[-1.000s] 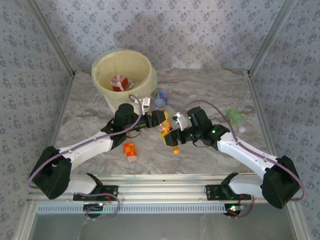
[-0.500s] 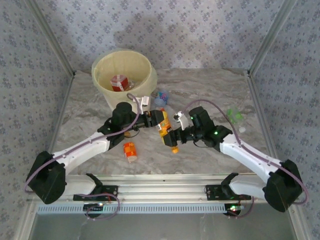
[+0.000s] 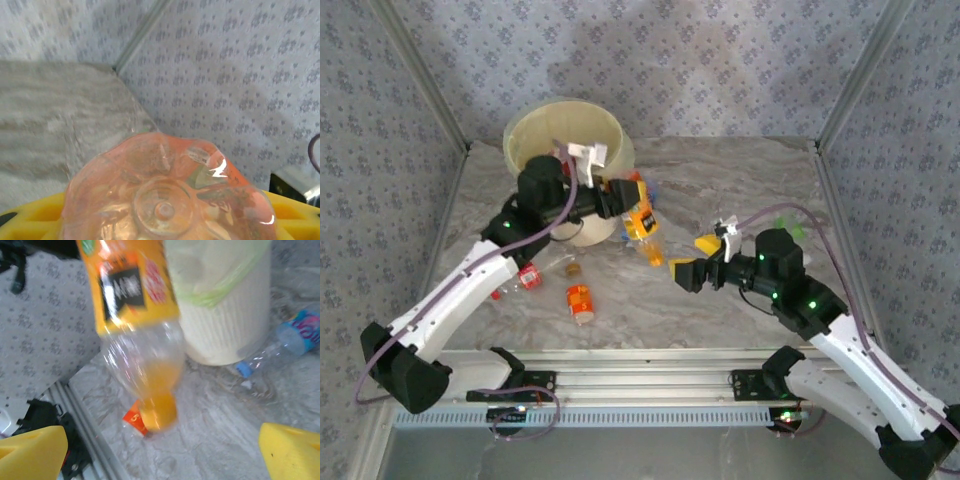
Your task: Put the plastic bottles in the bin
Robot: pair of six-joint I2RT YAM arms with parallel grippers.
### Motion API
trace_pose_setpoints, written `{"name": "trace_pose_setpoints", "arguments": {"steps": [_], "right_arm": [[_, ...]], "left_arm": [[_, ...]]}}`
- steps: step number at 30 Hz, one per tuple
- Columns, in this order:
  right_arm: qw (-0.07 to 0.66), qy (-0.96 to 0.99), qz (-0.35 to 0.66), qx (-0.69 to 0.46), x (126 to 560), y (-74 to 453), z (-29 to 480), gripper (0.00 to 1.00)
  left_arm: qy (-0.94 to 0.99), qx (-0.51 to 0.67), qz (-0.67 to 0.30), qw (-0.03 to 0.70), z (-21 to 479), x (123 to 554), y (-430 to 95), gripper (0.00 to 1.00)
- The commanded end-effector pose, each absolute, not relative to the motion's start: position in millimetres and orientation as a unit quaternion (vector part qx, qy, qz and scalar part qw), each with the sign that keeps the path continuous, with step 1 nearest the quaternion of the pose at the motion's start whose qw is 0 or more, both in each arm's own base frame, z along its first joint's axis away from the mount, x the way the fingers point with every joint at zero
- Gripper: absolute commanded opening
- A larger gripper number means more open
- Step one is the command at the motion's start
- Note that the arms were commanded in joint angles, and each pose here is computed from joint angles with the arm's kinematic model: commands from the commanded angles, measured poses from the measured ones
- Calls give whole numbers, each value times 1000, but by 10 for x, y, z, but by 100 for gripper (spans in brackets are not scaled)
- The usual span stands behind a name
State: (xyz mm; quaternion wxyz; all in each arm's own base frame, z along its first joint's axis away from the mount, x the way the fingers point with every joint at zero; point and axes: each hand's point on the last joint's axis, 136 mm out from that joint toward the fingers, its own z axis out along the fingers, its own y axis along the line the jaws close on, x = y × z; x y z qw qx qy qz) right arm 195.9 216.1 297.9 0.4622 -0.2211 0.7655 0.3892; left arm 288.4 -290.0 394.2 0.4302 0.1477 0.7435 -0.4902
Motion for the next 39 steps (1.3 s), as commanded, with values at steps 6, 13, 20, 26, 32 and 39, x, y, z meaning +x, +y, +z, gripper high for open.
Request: {"name": "trace_pose_setpoints", "arguments": {"steps": [6,13,20,26,32,39], "right_arm": [[502,771,346,-185,2040,1931,3149,100],[502,774,339,-184,2035,1902,3146,100],[500,777,336,-184,2007,1874,3132,100],[496,783,330,-180,1994,1840,3094,100],[492,792,317,-172,2015,1801,3056,100],[477,836,246,-115,2204,1591,2820,99]], "left_arm": [[720,119,-418,541,4759,3362,-2288,60],[692,33,-367,621,5241,3835,-1683,60],[690,34,-292,661,5356,4197,-1447,59],[732,75,-285,615,4939,4438,-1622,60],[769,109,-299,554,4486,4533,-1802,60],[816,152,-289,477,3921,4528,-2015,62]]}}
